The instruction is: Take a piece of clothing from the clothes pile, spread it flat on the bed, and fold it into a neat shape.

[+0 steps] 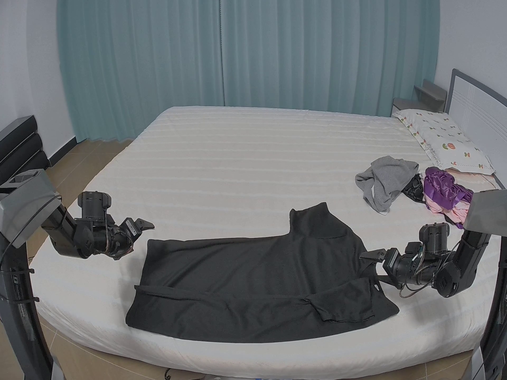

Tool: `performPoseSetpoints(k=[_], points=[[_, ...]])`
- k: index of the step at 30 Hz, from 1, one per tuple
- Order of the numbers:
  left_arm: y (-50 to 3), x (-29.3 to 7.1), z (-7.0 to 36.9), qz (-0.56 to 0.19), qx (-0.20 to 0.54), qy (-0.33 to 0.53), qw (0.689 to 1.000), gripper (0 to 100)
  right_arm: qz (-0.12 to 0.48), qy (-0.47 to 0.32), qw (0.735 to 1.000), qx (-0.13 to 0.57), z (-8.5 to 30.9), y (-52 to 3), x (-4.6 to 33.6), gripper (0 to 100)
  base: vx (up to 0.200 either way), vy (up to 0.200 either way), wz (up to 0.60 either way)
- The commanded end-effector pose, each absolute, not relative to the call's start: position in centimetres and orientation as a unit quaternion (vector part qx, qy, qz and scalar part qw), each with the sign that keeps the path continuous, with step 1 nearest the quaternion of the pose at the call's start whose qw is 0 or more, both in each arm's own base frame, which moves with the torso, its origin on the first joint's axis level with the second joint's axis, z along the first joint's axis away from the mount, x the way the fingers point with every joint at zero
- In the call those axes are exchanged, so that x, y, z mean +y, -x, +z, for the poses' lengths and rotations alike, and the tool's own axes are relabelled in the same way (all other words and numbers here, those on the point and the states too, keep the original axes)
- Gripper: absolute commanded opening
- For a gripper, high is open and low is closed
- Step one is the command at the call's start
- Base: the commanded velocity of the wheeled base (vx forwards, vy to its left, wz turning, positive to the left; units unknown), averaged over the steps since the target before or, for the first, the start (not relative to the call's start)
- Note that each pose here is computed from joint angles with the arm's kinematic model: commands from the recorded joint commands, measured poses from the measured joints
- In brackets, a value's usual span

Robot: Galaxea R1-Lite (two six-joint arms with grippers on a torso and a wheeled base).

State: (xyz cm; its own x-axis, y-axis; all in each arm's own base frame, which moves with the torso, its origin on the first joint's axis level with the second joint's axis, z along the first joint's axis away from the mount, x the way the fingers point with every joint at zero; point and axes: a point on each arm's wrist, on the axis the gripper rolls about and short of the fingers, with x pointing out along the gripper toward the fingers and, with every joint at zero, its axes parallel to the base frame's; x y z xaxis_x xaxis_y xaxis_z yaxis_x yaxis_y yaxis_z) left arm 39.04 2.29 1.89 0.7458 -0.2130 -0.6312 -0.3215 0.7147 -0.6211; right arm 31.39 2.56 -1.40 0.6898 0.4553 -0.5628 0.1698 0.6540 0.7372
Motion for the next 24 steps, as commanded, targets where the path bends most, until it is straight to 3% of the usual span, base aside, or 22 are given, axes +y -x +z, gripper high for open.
performPoseSetpoints(k=[1,9,22,23,24], points=[[-42.1,2.3,-1.0,0.003,0.364,0.343,0.866,100,0.086,-0.407,0.821,0.392,-2.1,-31.6,2.7,100,0.000,0.000,0.00],[-44.3,1.8,-3.6,-0.025,0.365,0.325,0.872,100,0.089,-0.402,0.819,0.400,-2.3,-31.2,3.1,100,0.000,0.000,0.00],[-45.5,1.3,-3.9,-0.024,0.337,0.348,0.874,100,0.091,-0.403,0.819,0.399,-2.2,-31.2,3.1,100,0.000,0.000,0.00],[-45.5,1.3,-3.9,-0.024,0.337,0.348,0.874,0,0.091,-0.403,0.819,0.399,-2.2,-31.2,3.1,100,0.000,0.000,0.00],[-45.5,1.4,-3.8,-0.019,0.335,0.356,0.872,0,0.091,-0.403,0.819,0.399,-2.2,-31.2,3.1,100,0.000,0.000,0.00]])
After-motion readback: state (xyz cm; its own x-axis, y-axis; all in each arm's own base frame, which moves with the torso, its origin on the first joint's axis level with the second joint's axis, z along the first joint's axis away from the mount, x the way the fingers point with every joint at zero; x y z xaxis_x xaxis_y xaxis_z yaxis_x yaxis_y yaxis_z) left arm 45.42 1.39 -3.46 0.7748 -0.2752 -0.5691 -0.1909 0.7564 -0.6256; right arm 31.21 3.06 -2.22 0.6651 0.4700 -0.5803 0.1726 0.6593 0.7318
